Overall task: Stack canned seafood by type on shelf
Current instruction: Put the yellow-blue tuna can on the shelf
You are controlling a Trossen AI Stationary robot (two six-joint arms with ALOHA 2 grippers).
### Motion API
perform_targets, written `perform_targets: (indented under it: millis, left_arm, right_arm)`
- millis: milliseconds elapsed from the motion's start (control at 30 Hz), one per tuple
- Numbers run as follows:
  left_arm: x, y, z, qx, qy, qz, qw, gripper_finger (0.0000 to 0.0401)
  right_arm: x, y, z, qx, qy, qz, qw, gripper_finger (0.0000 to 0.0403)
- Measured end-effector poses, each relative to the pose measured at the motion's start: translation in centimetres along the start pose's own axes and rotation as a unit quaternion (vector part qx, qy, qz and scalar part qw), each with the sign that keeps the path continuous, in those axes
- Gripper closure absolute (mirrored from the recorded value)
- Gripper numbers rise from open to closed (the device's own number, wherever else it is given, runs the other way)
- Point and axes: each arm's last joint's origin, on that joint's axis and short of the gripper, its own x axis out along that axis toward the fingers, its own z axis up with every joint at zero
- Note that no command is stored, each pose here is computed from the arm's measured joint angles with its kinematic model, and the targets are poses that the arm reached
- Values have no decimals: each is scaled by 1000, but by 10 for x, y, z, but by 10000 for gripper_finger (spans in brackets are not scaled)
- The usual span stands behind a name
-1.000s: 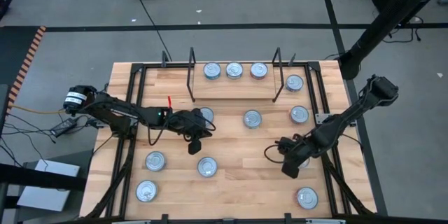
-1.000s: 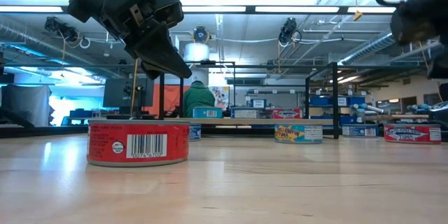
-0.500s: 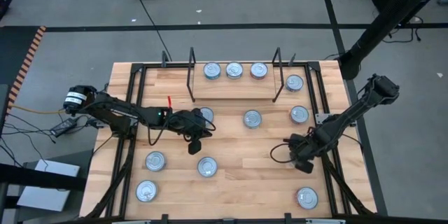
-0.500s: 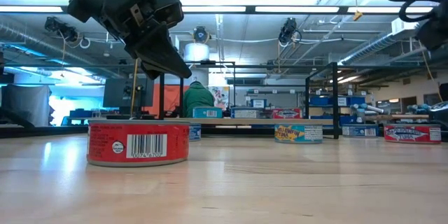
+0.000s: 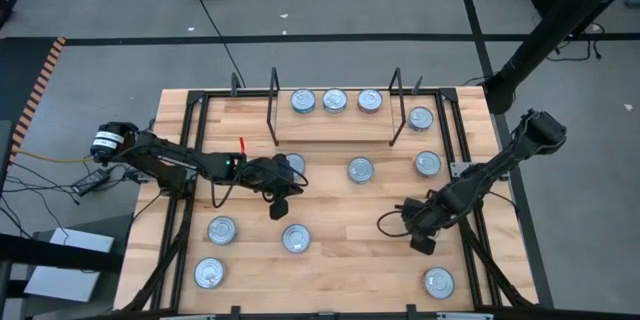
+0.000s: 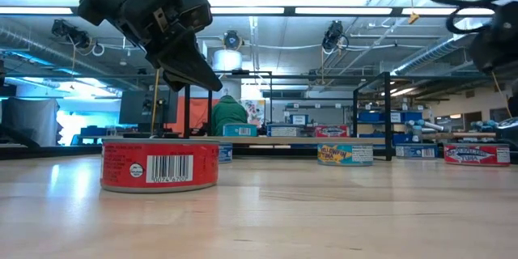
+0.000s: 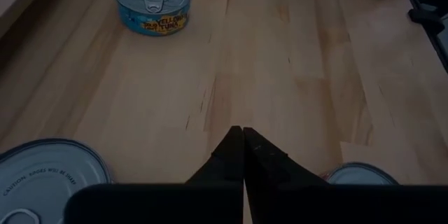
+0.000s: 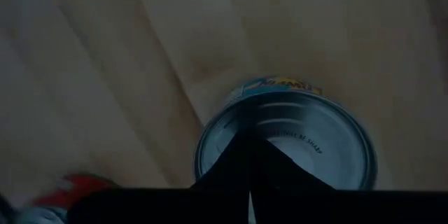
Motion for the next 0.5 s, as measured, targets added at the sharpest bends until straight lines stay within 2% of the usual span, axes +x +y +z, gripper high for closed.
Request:
perform_targets:
  millis: [200, 333, 500]
  left_arm:
    - [0, 0, 0, 0, 0, 0, 1000, 400]
    - [0, 0, 0, 0, 1, 0, 1000, 400]
    - [0, 0, 0, 0, 1, 0, 1000, 400]
  right_arm:
    - [-2, 5, 18, 0, -57, 47, 997, 398]
    - [-19, 6, 20, -9, -64, 53, 996, 398]
    - [-31, 1, 8, -43, -14, 40, 998, 398]
